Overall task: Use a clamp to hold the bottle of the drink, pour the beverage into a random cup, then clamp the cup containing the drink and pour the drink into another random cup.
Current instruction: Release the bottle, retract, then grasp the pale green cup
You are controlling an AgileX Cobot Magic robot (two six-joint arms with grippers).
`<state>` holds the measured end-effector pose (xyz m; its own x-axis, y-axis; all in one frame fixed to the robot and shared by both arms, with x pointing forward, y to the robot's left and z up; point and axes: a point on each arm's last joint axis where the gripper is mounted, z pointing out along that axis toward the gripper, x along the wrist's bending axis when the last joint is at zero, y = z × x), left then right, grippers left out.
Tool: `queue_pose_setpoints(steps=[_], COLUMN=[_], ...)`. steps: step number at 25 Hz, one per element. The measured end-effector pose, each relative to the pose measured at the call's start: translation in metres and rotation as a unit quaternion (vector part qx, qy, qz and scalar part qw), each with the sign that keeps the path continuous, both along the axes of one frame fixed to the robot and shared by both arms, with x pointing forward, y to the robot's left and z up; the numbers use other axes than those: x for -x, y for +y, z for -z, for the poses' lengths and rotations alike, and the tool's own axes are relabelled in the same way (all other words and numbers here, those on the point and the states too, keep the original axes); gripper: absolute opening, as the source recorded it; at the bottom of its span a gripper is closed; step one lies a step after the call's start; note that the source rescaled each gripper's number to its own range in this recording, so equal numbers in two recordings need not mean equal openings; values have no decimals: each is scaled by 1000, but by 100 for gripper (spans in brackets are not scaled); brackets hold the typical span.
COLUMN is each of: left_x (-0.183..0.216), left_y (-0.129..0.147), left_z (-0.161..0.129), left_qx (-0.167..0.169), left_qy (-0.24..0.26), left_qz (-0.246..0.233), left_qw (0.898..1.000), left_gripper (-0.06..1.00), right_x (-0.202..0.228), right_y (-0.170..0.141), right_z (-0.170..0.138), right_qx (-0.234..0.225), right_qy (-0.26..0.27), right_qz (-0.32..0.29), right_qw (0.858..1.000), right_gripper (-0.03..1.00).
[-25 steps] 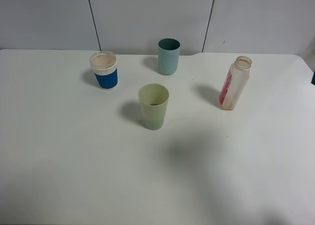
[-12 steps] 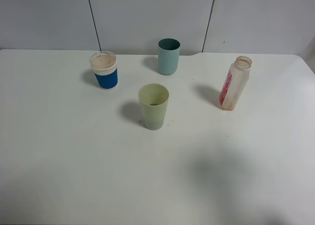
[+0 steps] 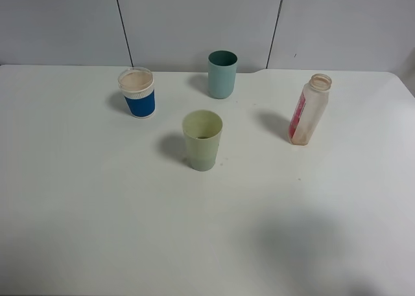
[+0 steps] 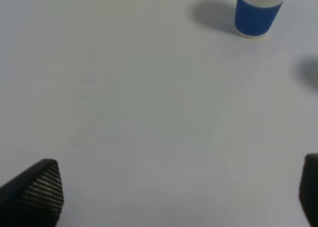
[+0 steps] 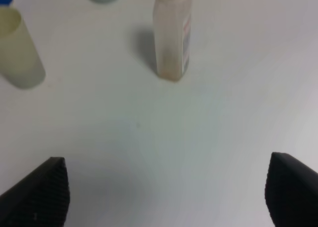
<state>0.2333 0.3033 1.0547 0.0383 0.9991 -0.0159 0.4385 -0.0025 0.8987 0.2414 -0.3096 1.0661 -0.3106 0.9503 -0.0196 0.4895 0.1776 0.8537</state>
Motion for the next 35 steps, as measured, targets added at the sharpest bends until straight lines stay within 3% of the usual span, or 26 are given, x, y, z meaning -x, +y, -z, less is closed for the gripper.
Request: queue_pose_setpoints(steps=[12, 29, 35], left_x=[0, 0, 0], left_y=[0, 0, 0], left_z=[0, 0, 0], left_qx=[0, 0, 0], left_qy=[0, 0, 0], left_qz=[0, 0, 0], left_qw=[1000, 1000, 1000], left_gripper=[100, 100, 100], right_x=[7, 6, 7], right_y=[0, 3, 4], right_z=[10, 13, 13], right_qx=[-24, -31, -30], right_qy=[-33, -30, -32], right_qz=[-14, -28, 15], right_qw=[999, 999, 999], right_gripper=[60, 60, 60])
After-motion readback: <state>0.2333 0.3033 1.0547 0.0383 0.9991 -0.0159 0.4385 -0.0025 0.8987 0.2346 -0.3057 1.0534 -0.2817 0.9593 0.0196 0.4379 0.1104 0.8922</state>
